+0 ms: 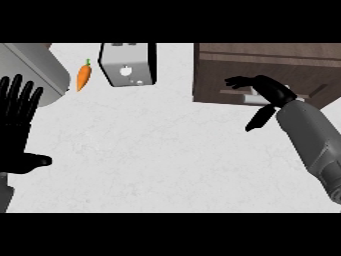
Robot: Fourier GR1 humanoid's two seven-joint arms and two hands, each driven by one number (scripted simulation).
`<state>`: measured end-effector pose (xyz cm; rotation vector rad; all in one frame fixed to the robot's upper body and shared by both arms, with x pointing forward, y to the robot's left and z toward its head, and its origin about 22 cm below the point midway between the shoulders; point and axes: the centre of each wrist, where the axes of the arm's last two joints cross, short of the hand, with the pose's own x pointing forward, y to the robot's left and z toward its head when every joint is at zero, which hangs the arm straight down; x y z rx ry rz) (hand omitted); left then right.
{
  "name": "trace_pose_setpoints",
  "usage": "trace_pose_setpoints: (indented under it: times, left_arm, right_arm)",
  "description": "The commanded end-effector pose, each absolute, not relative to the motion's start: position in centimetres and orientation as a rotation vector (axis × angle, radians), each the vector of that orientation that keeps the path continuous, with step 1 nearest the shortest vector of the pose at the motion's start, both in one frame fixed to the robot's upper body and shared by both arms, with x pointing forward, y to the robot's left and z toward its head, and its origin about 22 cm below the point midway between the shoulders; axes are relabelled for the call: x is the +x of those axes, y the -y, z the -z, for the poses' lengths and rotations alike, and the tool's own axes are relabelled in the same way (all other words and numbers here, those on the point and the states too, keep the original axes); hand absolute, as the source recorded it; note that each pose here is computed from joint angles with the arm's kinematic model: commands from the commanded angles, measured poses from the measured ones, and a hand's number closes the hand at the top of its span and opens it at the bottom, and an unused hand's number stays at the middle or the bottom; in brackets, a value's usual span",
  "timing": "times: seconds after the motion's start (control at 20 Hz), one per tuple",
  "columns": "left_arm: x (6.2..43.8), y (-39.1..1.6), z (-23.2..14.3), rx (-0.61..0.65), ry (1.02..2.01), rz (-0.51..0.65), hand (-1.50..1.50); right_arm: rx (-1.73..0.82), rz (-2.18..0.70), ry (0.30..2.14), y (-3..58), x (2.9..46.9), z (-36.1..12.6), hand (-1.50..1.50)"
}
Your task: Pick up the cup, place it into the drawer and close the drawer
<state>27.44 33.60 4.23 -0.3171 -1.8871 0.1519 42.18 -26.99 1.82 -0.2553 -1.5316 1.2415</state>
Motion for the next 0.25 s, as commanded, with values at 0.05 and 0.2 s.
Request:
trace_pose_setpoints:
  times: [0.05, 0.2]
  left_arm:
    - [26.9, -33.2, -4.0, -0.326, 1.889, -0.129, -1.5]
    - [27.8, -34.0, -3.8, -0.308, 1.902, -0.151, -1.5]
  right_arm:
    - [-0.408, -1.151, 1.492, 29.6, 43.3, -5.0, -1.5]
    - [-0.39, -1.163, 1.494, 28.1, 43.3, -4.1, -1.5]
